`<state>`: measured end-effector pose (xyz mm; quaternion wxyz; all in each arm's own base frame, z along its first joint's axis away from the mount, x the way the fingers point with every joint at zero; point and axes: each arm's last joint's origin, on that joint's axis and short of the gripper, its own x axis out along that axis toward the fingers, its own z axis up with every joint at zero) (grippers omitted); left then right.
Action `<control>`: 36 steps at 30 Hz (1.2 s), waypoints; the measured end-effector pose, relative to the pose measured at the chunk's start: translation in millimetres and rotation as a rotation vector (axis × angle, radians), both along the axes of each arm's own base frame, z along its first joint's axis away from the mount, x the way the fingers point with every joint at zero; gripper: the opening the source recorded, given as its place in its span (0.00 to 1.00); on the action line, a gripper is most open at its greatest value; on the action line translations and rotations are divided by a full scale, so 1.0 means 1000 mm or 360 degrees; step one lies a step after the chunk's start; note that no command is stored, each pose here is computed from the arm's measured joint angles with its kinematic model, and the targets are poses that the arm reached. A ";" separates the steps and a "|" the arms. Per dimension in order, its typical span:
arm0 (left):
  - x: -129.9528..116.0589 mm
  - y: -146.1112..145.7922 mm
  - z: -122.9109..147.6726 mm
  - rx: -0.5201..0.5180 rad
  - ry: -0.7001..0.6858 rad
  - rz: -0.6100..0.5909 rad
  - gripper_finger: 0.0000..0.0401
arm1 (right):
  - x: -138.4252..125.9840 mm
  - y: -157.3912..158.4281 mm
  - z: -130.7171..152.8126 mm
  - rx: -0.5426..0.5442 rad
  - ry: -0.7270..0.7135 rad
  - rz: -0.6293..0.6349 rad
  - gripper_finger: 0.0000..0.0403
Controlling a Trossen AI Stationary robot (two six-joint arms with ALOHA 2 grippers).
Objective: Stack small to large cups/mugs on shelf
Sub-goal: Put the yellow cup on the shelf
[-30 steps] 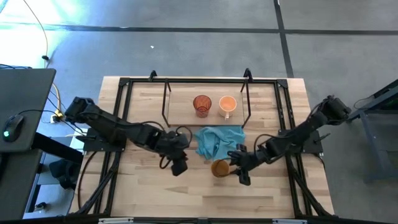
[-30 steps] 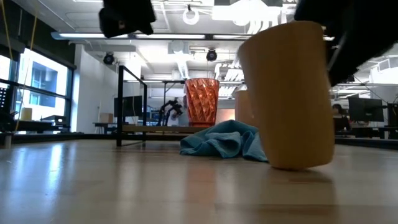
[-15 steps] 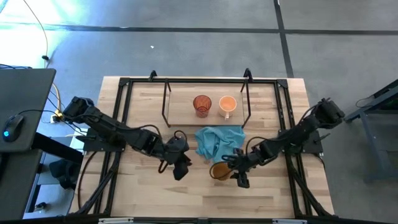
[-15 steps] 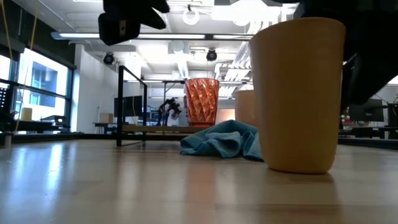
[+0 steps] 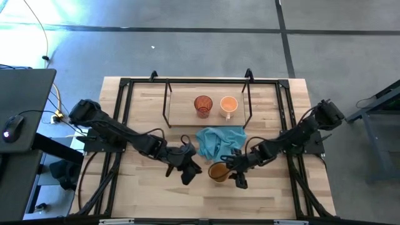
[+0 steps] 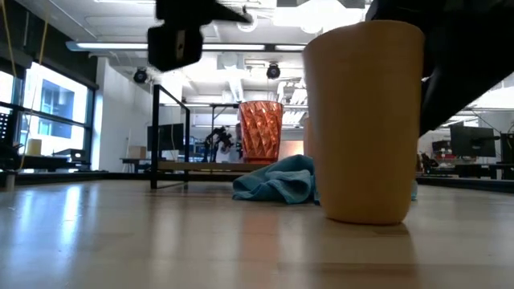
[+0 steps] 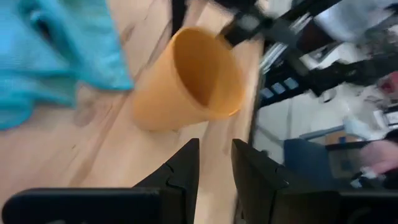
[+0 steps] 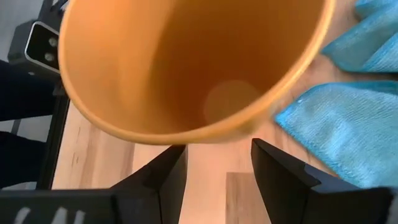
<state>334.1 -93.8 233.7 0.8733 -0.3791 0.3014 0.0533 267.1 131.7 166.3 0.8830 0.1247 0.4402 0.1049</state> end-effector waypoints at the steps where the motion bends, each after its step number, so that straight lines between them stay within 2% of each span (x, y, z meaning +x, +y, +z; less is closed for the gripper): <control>1: 0.000 0.000 -0.003 0.0000 0.0024 0.0000 0.21 | 0.001 0.000 0.000 0.0003 -0.0008 -0.0004 0.42; 12: 0.010 -0.003 -0.015 -0.0054 0.0013 -0.0017 0.21 | 0.007 -0.004 0.005 0.0034 -0.0112 -0.0064 0.42; 21: 0.014 0.009 -0.015 -0.0164 0.0005 0.0164 0.21 | 0.008 -0.006 0.004 0.0049 -0.0090 -0.0096 0.42; 30: 0.017 0.018 -0.019 -0.0220 0.0040 0.0204 0.21 | 0.007 -0.005 0.004 0.0065 -0.0074 -0.0077 0.42; 36: 0.019 0.023 -0.018 -0.0247 0.0039 0.0191 0.29 | 0.007 -0.005 0.004 0.0046 -0.0084 -0.0054 0.42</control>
